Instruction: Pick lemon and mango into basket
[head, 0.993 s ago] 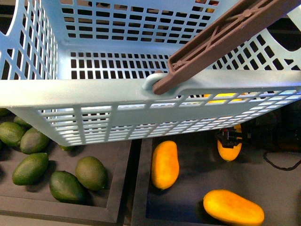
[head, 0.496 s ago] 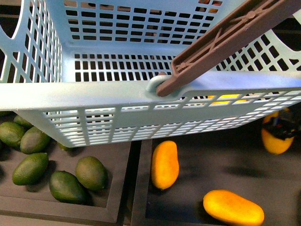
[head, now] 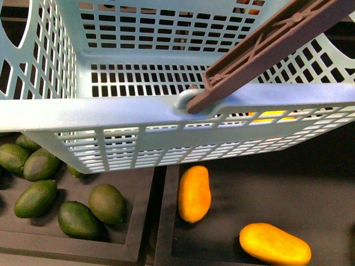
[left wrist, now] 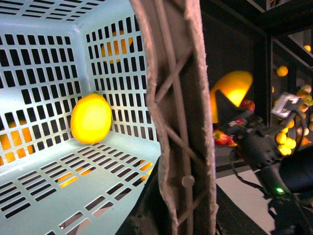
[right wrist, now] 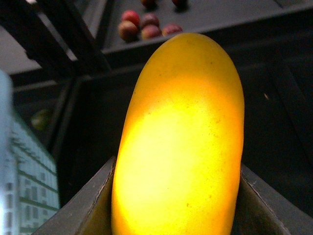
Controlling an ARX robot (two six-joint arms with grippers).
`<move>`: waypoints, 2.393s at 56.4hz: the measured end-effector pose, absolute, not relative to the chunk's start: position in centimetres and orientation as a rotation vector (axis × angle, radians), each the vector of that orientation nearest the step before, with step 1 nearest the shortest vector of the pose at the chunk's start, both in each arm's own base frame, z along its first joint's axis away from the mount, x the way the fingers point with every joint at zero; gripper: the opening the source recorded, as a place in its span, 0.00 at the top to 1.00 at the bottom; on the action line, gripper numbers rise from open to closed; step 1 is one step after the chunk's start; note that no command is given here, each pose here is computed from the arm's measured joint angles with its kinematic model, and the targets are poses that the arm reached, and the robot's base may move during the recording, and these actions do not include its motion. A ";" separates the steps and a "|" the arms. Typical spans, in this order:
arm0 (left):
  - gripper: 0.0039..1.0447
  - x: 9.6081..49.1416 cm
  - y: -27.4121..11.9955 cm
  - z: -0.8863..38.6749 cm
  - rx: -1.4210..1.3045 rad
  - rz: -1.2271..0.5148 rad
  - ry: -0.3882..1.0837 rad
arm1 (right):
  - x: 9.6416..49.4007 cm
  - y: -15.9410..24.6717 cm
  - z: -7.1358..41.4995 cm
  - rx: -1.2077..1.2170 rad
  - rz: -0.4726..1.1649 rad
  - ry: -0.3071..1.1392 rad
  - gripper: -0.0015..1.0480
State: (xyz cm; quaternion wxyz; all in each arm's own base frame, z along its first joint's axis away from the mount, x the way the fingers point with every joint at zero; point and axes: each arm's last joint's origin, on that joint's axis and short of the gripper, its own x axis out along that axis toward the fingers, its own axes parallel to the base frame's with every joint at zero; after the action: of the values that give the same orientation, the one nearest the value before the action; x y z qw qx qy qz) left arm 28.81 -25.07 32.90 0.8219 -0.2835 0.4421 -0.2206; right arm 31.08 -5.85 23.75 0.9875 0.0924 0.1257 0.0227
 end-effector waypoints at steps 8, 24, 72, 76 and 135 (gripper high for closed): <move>0.94 28.8 -25.1 32.9 -0.603 -0.469 0.941 | 31.9 -2.1 26.2 0.217 0.110 0.178 0.46; 0.94 28.8 -25.1 32.9 -0.604 -0.472 0.943 | 33.2 6.8 25.8 0.263 0.263 0.216 0.46; 0.94 28.9 -25.1 32.8 -0.607 -0.459 0.943 | 27.0 2.7 27.1 0.130 0.009 0.036 0.23; 0.94 28.9 -25.1 32.8 -0.608 -0.460 0.944 | 25.3 1.9 26.6 0.083 -0.004 -0.022 0.33; 0.94 28.8 -25.2 32.8 -0.608 -0.469 0.950 | 14.8 0.0 18.0 0.006 0.000 0.010 0.98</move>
State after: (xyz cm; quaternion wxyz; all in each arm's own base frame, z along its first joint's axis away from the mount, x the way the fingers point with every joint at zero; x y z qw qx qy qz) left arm 28.77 -25.19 32.78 0.8192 -0.2854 0.4460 -0.2203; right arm 14.80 0.01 18.03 1.0000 0.0028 0.0051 -0.0002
